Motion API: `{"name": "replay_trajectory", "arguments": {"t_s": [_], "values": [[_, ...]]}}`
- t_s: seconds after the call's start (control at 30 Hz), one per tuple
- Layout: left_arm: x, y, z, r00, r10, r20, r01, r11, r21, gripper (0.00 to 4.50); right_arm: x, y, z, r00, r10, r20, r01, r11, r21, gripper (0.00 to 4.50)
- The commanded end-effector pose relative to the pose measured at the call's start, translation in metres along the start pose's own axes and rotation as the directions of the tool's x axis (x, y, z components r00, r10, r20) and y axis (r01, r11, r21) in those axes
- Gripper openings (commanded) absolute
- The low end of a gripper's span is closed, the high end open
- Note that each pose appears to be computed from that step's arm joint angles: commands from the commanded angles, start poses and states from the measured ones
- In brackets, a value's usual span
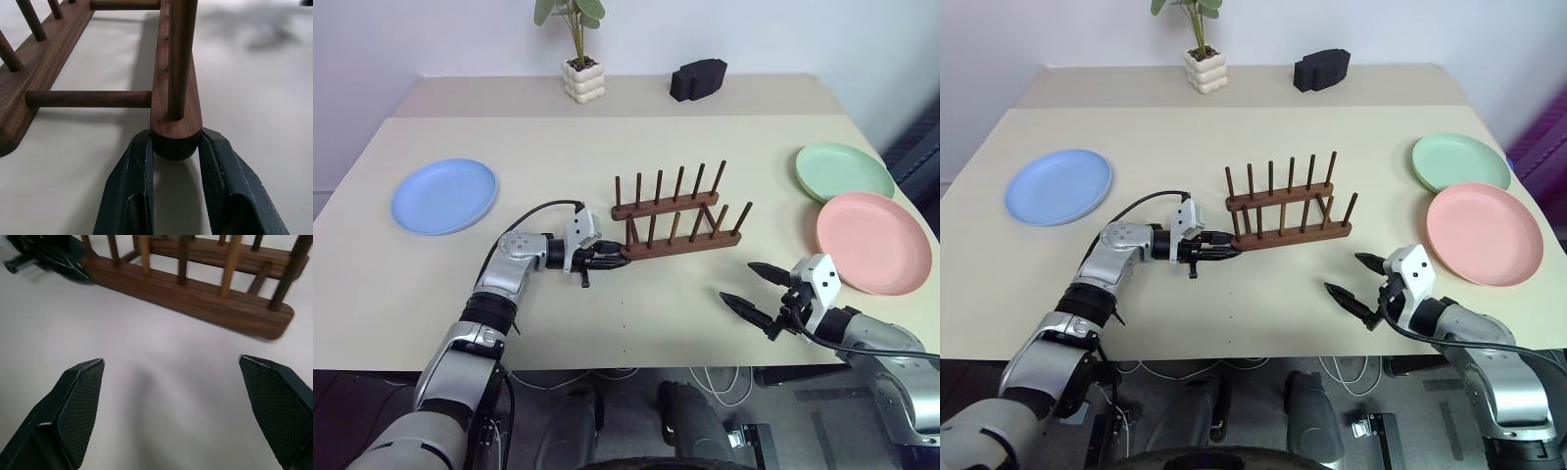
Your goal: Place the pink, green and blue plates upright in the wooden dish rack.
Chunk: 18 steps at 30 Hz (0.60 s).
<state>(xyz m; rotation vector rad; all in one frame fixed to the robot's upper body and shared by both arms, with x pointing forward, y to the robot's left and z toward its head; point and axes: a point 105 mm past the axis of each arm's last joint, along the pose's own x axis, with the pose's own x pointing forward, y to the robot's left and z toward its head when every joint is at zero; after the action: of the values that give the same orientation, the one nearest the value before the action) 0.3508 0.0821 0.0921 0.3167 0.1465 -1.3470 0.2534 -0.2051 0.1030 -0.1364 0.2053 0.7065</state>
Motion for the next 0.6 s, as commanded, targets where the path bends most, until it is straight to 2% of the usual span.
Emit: {"name": "replay_trajectory", "arguments": {"t_s": [0.03,0.6], "values": [[-0.004,-0.006,0.003,0.999,-0.048,-0.016,0.049,0.998,0.042,0.67,-0.007,-0.002,0.009,1.000,-0.014,0.016,0.015,0.999,-0.039,4.50],[0.002,-0.001,0.003,0.994,-0.086,-0.065,0.094,0.987,0.128,0.67,-0.004,-0.002,-0.008,1.000,-0.010,0.011,0.010,1.000,-0.015,4.50]]}}
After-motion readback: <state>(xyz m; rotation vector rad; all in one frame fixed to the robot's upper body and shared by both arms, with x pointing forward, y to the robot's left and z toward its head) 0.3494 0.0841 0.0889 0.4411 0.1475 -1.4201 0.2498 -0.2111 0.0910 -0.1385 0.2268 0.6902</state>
